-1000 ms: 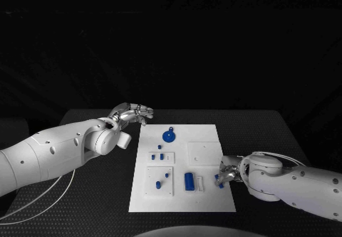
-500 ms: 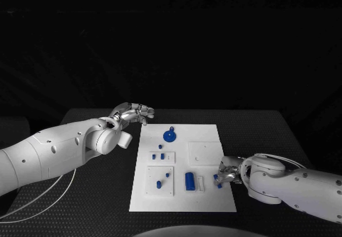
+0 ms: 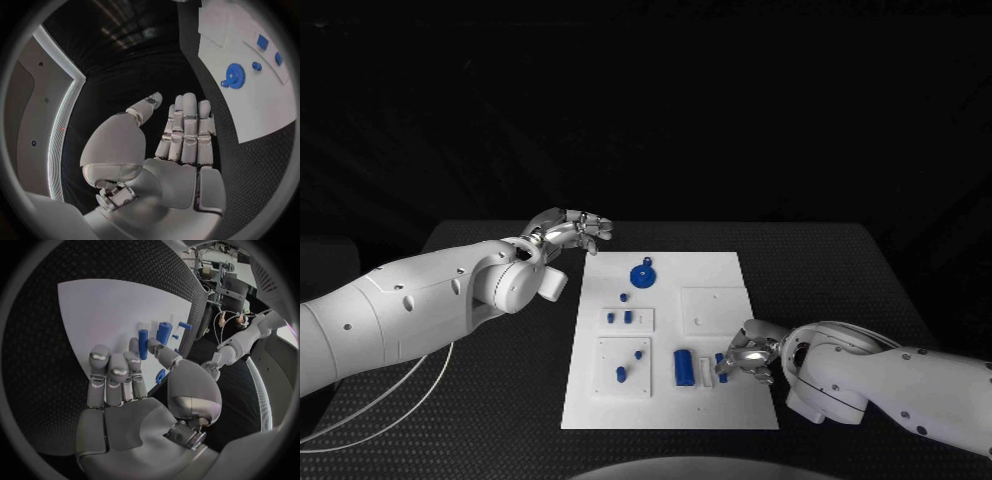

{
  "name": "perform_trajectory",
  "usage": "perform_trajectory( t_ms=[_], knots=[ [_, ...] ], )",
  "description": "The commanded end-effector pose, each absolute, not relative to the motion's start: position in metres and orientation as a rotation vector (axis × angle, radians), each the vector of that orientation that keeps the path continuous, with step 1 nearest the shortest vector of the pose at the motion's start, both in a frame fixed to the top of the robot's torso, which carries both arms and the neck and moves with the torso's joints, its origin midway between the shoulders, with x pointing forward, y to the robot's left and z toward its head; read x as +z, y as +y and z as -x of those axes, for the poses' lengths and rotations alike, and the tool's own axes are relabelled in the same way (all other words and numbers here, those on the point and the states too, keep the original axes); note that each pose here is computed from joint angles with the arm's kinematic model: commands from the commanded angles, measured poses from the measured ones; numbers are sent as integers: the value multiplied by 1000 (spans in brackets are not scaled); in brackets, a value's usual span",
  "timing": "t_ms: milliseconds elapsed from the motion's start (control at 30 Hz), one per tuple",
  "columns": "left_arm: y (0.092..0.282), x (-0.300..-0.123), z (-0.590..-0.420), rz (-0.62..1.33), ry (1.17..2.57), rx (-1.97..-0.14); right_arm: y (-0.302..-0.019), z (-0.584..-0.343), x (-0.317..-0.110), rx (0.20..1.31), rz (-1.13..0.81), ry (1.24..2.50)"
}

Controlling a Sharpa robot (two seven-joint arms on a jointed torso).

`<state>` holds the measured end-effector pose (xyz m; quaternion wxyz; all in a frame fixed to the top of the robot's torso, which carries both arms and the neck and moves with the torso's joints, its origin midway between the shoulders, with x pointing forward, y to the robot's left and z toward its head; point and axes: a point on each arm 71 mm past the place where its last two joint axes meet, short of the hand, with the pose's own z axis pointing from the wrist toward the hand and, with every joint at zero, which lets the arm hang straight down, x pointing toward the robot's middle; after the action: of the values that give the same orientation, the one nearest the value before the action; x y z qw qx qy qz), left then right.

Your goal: Assemble the parts on the task board

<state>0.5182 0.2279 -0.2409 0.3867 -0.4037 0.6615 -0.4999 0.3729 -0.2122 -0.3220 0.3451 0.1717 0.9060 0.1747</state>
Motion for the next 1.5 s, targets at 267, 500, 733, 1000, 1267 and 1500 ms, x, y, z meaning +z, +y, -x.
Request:
perform_trajectory(
  t_ms=[267,500,733,1000,1267,1500],
  knots=[
    [226,-240,-517,1024,1690,-1294,-204,-371,-322,510,-508,2366],
    [225,-240,-517,1024,1692,-1297,-199,-372,-326,489,-488,2394],
    [225,-240,-517,1024,1693,-1298,-195,-375,-328,470,-457,2395],
    [225,-240,-517,1024,1693,-1297,-194,-376,-329,463,-446,2393],
    [225,-240,-517,1023,1694,-1299,-192,-376,-331,460,-436,2404],
    [225,-240,-517,1024,1694,-1298,-192,-375,-331,456,-428,2412]
  ],
)
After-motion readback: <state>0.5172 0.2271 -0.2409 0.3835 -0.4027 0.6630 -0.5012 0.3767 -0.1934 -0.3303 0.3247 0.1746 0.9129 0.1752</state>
